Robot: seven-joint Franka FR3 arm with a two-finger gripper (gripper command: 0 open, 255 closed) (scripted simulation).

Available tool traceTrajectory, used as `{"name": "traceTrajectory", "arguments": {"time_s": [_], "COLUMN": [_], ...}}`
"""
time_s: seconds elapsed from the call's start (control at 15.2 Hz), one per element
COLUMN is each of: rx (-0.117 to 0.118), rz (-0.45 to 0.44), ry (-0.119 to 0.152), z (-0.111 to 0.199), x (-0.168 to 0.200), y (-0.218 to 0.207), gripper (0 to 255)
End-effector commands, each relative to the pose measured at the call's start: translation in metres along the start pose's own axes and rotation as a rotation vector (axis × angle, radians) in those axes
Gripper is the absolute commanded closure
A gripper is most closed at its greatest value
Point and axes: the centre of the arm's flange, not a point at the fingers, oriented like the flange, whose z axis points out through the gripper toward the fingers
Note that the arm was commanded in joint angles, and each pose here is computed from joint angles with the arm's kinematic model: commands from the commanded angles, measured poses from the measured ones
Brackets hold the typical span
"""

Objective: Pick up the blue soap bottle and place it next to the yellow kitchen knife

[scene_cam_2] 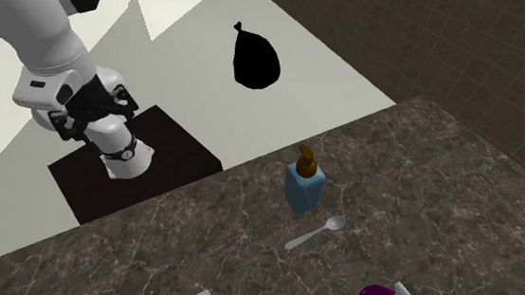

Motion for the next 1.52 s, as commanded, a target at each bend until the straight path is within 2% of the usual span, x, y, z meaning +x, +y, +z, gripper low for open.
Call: {"name": "traceTrajectory", "arguments": {"time_s": [0.0, 1.45], "rx": [0.000, 0.034], "rz": [0.000, 0.027], "ry": [0.000, 0.048], "z": [0.000, 0.021], "x": [0.000, 0.175], "y": [0.000, -0.220], "gripper": [0, 0]}}
